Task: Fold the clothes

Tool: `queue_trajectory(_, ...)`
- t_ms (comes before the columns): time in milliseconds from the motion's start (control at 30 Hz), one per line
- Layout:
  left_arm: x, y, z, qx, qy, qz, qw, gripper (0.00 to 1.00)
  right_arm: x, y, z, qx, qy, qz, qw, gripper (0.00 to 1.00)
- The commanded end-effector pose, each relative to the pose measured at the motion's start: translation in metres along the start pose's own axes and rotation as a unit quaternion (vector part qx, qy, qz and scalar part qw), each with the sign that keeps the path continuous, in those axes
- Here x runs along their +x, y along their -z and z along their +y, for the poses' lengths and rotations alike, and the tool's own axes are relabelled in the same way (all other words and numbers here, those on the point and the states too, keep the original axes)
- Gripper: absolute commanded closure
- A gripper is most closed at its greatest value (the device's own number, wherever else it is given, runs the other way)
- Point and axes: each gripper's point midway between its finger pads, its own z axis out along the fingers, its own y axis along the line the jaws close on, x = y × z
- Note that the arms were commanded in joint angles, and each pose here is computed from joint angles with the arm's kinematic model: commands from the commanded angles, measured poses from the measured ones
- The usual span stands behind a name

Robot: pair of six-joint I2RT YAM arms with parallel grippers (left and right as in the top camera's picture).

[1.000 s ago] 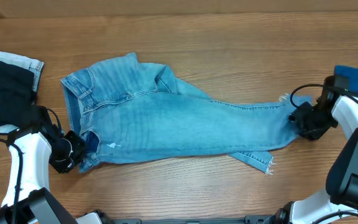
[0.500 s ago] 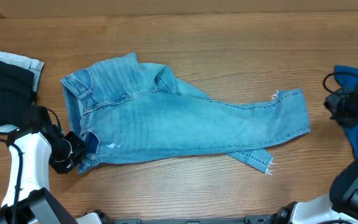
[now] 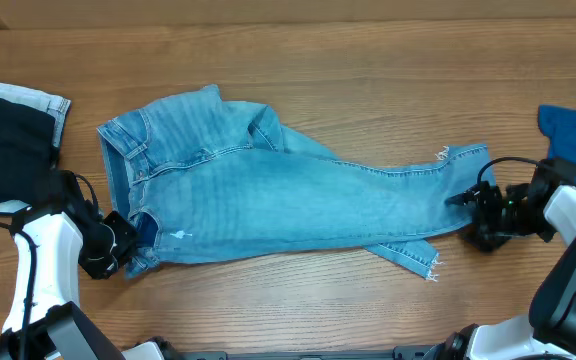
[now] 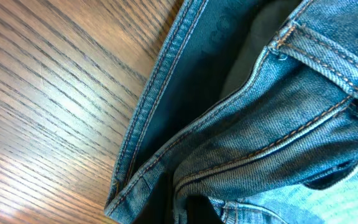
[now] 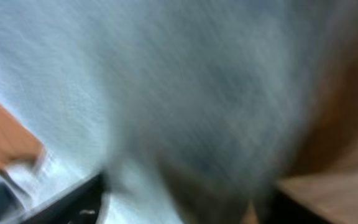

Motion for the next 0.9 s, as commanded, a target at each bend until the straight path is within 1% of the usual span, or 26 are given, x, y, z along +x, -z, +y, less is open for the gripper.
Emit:
queue_trajectory(0, -0.012, 0.010, 0.002, -0.004, -0.008, -0.028, 1.000, 0.96, -0.014, 0.000, 0.020, -0.049, 0.029, -0.028, 0.998, 0.52)
queue_trajectory(67, -0.012, 0.010, 0.002, -0.004, -0.008, -0.028, 1.000, 0.96, -0.028, 0.005, 0.029, -0.064, 0.042, -0.054, 0.996, 0.64)
queue_trajectory(167, -0.012, 0.010, 0.002, -0.004, -0.012, -0.028, 1.000, 0.96, -0.048, 0.021, 0.036, -0.075, 0.045, -0.086, 0.992, 0.68)
queue_trajectory(200, -0.012, 0.010, 0.002, -0.005, -0.013, -0.028, 1.000, 0.96, -0.054, 0.030, 0.040, -0.080, 0.054, -0.099, 0.990, 0.68)
queue_trajectory(333, -0.012, 0.010, 0.002, -0.005, -0.016, -0.027, 0.999, 0.96, -0.074, 0.079, 0.053, -0.078, 0.092, -0.163, 0.979, 0.75)
queue_trajectory(400, -0.012, 0.010, 0.002, -0.005, -0.016, -0.027, 0.999, 0.96, -0.073, 0.118, 0.069, -0.082, 0.133, -0.199, 0.967, 0.80)
queue_trajectory(500, -0.011, 0.010, 0.002, -0.005, -0.016, -0.026, 1.000, 0.96, -0.056, 0.161, 0.092, -0.098, 0.183, -0.245, 0.947, 0.87)
queue_trajectory(567, -0.011, 0.010, 0.002, -0.005, -0.016, -0.027, 1.000, 0.96, -0.042, 0.180, 0.101, -0.101, 0.214, -0.274, 0.932, 0.87)
queue_trajectory(600, -0.011, 0.010, 0.002, -0.005, -0.016, -0.027, 1.000, 0.96, -0.037, 0.186, 0.101, -0.094, 0.217, -0.284, 0.929, 0.85)
queue_trajectory(667, -0.011, 0.010, 0.002, -0.005, -0.016, -0.027, 1.000, 0.96, -0.032, 0.183, 0.095, -0.079, 0.196, -0.279, 0.937, 0.60)
queue_trajectory(767, -0.012, 0.010, 0.001, -0.003, -0.016, -0.027, 1.000, 0.96, -0.028, 0.148, 0.067, -0.035, 0.156, -0.224, 0.961, 0.34)
queue_trajectory(867, -0.012, 0.010, 0.002, -0.004, -0.016, -0.027, 1.000, 0.96, -0.017, 0.098, 0.025, 0.013, 0.074, -0.129, 0.989, 0.23)
